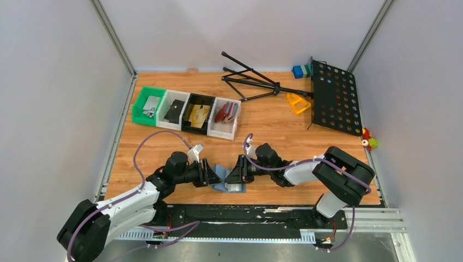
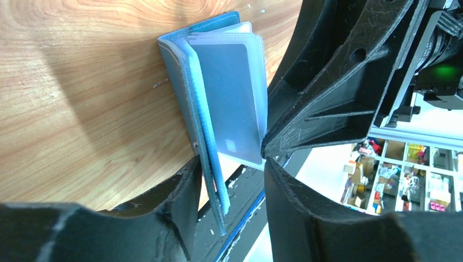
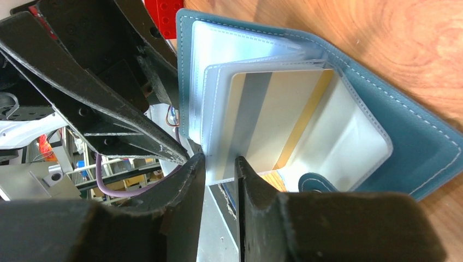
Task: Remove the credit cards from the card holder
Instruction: Remove the credit card from the card holder.
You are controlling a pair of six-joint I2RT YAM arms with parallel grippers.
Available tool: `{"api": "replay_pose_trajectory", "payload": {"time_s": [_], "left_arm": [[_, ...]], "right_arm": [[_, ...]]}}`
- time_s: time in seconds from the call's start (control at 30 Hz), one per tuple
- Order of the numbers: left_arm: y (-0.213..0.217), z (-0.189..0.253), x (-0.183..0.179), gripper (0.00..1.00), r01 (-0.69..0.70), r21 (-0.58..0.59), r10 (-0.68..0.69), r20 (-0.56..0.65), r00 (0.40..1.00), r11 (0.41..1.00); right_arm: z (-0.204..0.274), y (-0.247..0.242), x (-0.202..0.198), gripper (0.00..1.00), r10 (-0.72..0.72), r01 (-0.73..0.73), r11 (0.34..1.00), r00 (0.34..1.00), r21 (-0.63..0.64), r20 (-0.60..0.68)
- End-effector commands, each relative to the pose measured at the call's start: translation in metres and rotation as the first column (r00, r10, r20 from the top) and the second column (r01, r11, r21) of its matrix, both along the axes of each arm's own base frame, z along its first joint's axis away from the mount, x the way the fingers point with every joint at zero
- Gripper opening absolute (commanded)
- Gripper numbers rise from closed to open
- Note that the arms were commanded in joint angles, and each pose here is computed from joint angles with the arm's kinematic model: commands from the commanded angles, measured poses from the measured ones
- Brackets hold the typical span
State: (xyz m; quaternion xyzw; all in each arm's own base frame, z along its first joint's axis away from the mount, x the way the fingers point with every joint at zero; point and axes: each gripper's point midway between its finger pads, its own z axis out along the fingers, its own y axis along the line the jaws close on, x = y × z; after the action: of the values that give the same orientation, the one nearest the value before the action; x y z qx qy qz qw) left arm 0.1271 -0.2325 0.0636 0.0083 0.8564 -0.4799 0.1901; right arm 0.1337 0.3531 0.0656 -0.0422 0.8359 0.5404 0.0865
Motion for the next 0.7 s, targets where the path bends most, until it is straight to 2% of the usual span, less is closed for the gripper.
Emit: {"api": "replay_pose_trajectory", "payload": {"time_s": [0.0,0.17,0.43,0.57,0.67], "left_arm": [[-0.009,0.024,0.006,0.56,0.026,-0.061,-0.022,0.064,0.998,0.998],[-0.010,0.028,0.007,0.65,0.031,-0.075,-0.024,0.085,0.996,0.997],[-0.014,0.028,0.008,0.68,0.065,-0.058,-0.059,0.091,0.994,0.996],[-0.012,0.022,0.009,0.67,0.060,-0.038,-0.056,0.079,0.995,0.997],[-0.011,0.021,0.009,0.64,0.056,-0.032,-0.053,0.078,0.996,0.998]], "right_arm": [[-0.001,-0.004,0.008,0.25,-0.030,0.031,0.999,0.999,-0.016,0.034],[0.002,-0.001,0.007,0.24,-0.020,0.019,1.000,0.999,0.005,0.032],[0.011,0.003,0.008,0.24,-0.004,0.002,1.000,0.999,0.028,0.046],[0.011,0.001,0.007,0.33,-0.007,0.006,1.000,0.999,0.020,0.049],[0.009,-0.003,0.006,0.44,-0.012,0.012,1.000,0.998,0.002,0.056]]}}
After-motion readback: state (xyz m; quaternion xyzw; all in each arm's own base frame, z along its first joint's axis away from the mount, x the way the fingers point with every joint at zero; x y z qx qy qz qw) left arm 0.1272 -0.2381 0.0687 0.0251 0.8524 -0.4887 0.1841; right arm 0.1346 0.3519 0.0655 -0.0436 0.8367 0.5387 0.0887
